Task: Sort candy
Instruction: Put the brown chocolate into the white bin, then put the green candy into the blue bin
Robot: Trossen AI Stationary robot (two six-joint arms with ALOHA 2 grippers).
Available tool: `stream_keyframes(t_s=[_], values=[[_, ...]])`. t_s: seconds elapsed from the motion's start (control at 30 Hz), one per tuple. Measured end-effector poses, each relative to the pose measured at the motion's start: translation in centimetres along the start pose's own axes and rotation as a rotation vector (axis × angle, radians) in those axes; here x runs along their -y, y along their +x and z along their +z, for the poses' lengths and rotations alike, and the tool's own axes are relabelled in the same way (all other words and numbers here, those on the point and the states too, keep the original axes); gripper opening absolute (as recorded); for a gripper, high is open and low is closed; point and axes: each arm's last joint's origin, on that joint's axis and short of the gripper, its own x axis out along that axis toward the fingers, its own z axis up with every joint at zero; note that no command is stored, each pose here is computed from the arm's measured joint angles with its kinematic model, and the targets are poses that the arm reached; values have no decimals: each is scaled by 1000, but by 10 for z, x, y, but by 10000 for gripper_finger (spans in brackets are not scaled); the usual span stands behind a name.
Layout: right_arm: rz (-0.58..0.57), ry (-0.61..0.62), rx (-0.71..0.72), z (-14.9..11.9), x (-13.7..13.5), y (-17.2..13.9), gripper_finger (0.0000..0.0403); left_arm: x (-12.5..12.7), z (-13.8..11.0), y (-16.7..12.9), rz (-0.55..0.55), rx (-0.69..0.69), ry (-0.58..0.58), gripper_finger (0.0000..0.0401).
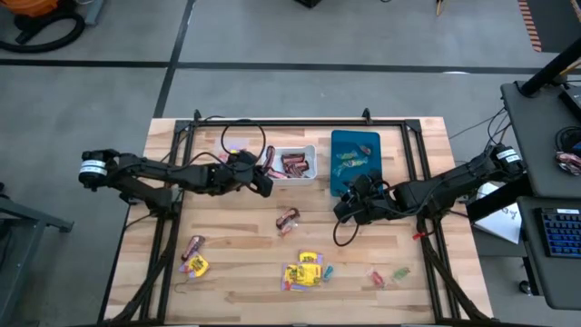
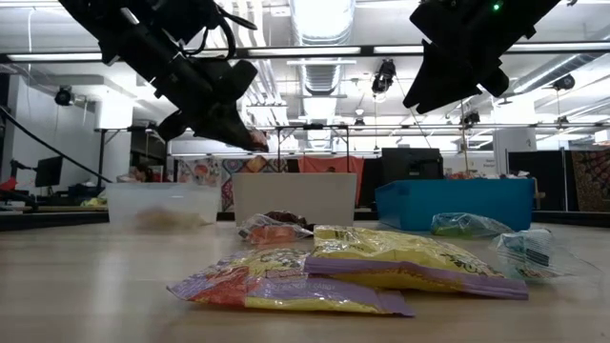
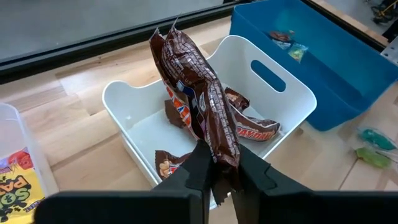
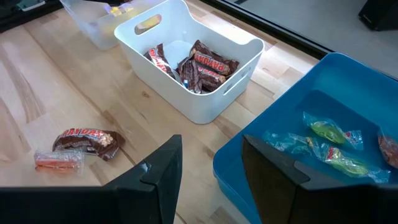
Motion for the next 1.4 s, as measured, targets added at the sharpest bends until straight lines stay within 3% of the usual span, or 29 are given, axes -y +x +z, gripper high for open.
stream_keyframes(t_s=[0.6, 0.87, 1.1, 1.3, 1.4], values=[[8, 1, -9, 0, 0, 0, 157, 1, 3, -4, -33, 7, 58, 146], [135, 80, -129, -1, -6, -1, 157, 16, 15, -35, -170, 70, 185, 151], [295, 133, -286, -5, -15, 0, 157, 37, 10, -62, -311, 114, 296, 151], [277, 111, -433, -14, -28, 18, 157, 45, 2, -70, -351, 108, 326, 151], [183, 81, -513, -13, -34, 25, 157, 46, 1, -69, -350, 105, 329, 151]])
